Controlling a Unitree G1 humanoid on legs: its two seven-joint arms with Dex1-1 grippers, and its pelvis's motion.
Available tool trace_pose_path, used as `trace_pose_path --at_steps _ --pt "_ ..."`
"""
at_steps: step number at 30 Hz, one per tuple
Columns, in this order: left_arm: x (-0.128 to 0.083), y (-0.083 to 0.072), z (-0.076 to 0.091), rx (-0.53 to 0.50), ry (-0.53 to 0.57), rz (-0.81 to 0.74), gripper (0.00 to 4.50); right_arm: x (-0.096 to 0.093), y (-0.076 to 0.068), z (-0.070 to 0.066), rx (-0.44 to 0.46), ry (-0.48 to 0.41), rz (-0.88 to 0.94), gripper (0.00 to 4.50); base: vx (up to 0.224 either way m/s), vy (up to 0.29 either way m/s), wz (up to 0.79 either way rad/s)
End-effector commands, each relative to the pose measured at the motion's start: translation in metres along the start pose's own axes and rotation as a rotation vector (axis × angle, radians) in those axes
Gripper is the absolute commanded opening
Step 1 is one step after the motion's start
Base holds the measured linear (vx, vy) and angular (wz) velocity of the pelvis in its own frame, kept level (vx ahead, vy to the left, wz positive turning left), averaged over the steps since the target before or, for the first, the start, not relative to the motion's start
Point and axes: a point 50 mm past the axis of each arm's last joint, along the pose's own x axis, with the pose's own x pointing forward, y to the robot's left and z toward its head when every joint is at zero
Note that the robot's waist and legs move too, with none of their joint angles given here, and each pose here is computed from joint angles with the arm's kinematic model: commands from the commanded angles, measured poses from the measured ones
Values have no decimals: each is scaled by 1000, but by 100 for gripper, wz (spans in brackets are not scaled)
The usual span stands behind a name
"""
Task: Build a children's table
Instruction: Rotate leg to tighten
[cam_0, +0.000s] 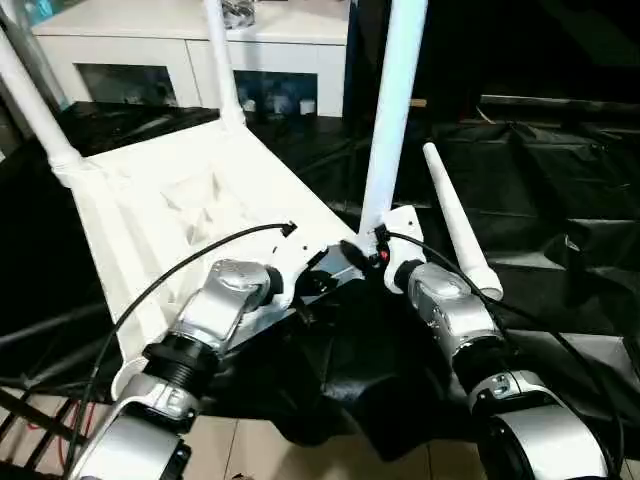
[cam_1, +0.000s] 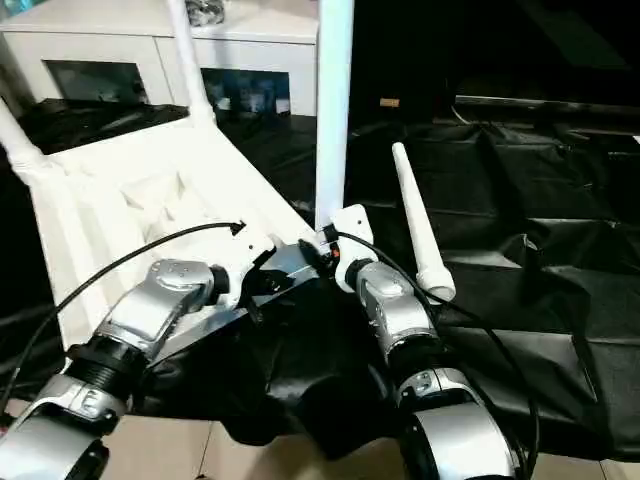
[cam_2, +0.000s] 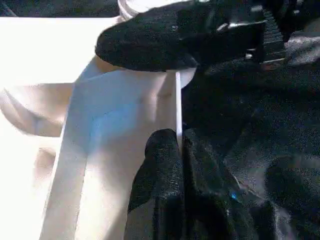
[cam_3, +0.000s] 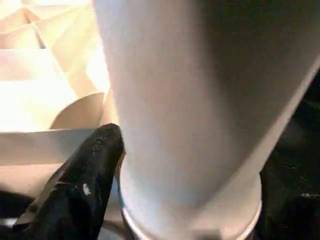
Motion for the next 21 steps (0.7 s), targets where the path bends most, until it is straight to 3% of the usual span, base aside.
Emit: trace_pose_path --at_steps 1,6,8,11,12,14,21 --pt "6 -14 14 53 -65 -108 0 7 25 -13 -16 63 145 379 0 0 0" --pt "-7 -16 6 95 -43 -219 0 -9 17 -5 -129 20 358 379 0 0 0" --pt "-11 -17 3 104 -34 -256 0 -18 16 -4 -140 16 457 379 0 0 0" --pt "-12 -17 3 105 -33 -259 0 -18 16 -4 -141 16 465 379 0 0 0" --pt "-19 -17 -2 114 -16 -306 0 -34 16 -7 -156 51 628 379 0 0 0" --pt "-22 -18 -4 119 -7 -323 0 -40 16 -10 -163 73 680 379 0 0 0" --pt "-29 -19 -8 119 9 -373 0 -50 16 -13 -154 95 758 321 0 0 0"
